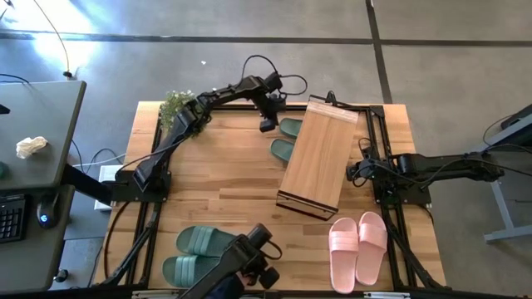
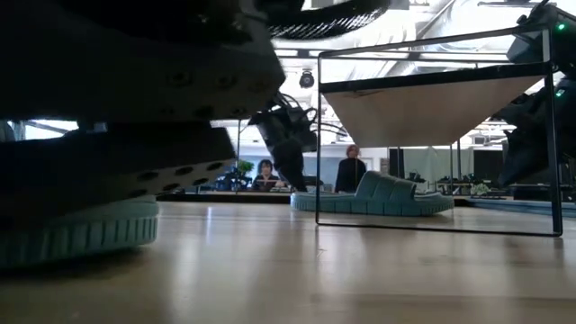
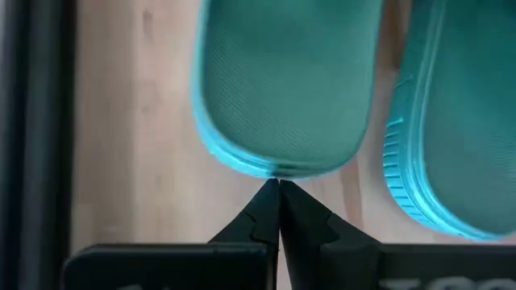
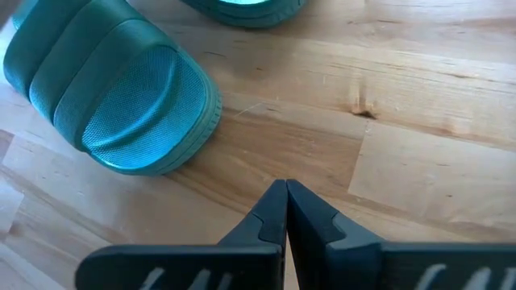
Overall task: Pick and place slides into the shelf
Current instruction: Adjust the green slides under the shelf
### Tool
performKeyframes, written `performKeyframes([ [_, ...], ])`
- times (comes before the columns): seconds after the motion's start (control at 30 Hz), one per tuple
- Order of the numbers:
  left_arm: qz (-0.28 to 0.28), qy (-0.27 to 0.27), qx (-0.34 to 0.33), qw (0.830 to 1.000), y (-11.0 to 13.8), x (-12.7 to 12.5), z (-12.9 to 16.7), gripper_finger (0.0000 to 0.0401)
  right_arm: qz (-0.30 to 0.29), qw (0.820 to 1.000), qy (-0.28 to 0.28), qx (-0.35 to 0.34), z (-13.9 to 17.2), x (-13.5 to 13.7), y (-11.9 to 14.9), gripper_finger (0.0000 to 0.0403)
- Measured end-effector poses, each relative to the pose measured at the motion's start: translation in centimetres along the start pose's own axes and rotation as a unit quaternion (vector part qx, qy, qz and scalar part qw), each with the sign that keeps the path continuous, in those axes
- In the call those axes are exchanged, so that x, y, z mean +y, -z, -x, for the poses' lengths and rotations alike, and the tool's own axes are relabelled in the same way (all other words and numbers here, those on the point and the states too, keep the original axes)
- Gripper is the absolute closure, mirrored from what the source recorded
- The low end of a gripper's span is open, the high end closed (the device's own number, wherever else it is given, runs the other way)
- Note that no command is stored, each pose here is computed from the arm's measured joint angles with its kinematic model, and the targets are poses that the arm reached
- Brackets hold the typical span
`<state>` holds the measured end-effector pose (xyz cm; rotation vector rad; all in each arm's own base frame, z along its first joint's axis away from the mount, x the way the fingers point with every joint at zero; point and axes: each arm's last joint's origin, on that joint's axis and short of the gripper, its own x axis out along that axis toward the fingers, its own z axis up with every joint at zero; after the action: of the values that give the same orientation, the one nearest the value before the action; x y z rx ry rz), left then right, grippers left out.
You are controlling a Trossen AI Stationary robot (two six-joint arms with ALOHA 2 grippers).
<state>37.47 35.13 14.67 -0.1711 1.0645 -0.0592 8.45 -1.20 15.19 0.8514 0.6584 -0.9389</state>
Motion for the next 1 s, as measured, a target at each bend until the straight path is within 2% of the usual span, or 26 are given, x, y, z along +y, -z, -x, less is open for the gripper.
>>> performKeyframes([
  [0.57, -0.011, -0.027, -0.006, 1.0, -1.5, -1.1, -0.8, 0.0401, -0.007, 1.0, 0.0, -0.013, 0.0, 0.1, -0.1, 0.0403],
  [0.7, -0.016, -0.026, -0.007, 1.0, -1.7, -1.4, -0.9, 0.0401, -0.044, 0.999, -0.002, -0.019, 0.2, 0.2, -0.3, 0.0403],
  [1.0, -0.018, -0.031, -0.016, 0.999, -1.8, -1.2, -0.9, 0.0401, -0.105, 0.99, 0.014, -0.098, 4.6, 1.1, -3.3, 0.0403],
])
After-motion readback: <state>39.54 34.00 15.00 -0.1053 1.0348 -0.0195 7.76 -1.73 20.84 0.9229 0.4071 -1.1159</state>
